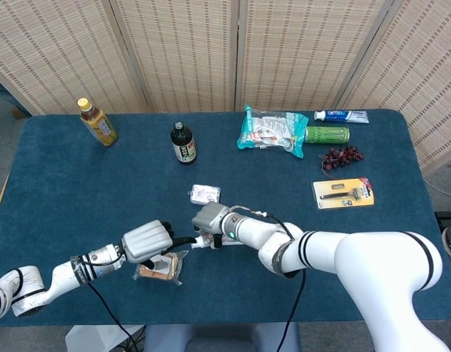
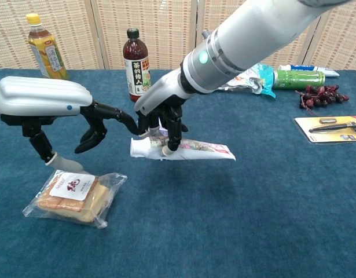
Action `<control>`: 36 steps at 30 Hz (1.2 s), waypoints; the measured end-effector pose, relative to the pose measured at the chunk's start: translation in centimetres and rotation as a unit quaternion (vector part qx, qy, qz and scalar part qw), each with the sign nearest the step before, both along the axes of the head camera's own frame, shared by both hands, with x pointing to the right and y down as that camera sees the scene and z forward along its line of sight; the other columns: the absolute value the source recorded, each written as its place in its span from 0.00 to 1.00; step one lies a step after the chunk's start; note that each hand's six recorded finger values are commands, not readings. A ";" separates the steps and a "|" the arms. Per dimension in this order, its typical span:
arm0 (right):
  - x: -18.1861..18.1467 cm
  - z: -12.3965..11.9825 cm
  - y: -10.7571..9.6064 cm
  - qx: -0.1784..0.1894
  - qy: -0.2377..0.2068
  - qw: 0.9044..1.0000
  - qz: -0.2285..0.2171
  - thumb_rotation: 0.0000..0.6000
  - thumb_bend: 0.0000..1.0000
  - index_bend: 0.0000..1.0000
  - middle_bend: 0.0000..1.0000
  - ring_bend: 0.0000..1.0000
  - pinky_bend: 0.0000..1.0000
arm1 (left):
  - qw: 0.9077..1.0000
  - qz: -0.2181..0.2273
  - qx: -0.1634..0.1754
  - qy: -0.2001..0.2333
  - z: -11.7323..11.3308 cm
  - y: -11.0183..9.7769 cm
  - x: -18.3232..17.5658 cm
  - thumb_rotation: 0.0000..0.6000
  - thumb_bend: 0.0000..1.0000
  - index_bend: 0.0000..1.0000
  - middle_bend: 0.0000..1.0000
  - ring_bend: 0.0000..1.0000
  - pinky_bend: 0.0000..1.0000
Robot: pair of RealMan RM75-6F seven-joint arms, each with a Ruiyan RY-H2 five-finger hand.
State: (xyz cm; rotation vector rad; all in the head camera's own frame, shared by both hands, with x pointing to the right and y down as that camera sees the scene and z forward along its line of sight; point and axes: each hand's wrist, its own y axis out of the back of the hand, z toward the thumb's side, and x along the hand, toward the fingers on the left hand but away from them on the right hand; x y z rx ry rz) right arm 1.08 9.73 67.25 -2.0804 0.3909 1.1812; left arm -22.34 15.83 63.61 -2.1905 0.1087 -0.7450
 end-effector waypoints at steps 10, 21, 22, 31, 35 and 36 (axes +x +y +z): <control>0.4 0.0 0.0 -0.013 0.000 1.000 0.005 1.00 1.00 0.87 0.76 0.71 0.52 | 1.000 -0.001 -0.016 0.017 0.7 0.3 -0.1 1.00 0.23 0.14 0.63 0.53 0.38; 0.9 -0.1 0.1 -0.018 0.003 1.000 0.002 1.00 1.00 0.87 0.76 0.71 0.52 | 1.000 -0.005 -0.023 0.006 1.6 0.3 -0.5 1.00 0.23 0.14 0.63 0.53 0.38; 0.9 -0.1 0.1 -0.018 0.003 1.000 0.003 1.00 1.00 0.87 0.76 0.71 0.52 | 1.000 -0.004 -0.024 0.006 1.6 0.3 -0.4 1.00 0.23 0.14 0.63 0.53 0.38; 0.7 -0.1 0.2 -0.021 0.003 1.000 0.004 1.00 1.00 0.87 0.76 0.72 0.52 | 1.000 -0.001 -0.021 -0.002 1.8 0.2 -0.2 1.00 0.23 0.14 0.63 0.53 0.38; 0.7 -0.1 0.2 -0.025 0.005 1.000 0.006 1.00 1.00 0.87 0.76 0.72 0.51 | 1.000 0.000 -0.022 -0.005 1.9 0.1 -0.1 1.00 0.23 0.14 0.63 0.53 0.38; 0.7 -0.1 0.2 -0.025 0.005 1.000 0.006 1.00 1.00 0.87 0.76 0.72 0.51 | 1.000 0.001 -0.023 -0.006 1.9 0.1 -0.1 1.00 0.23 0.14 0.63 0.53 0.38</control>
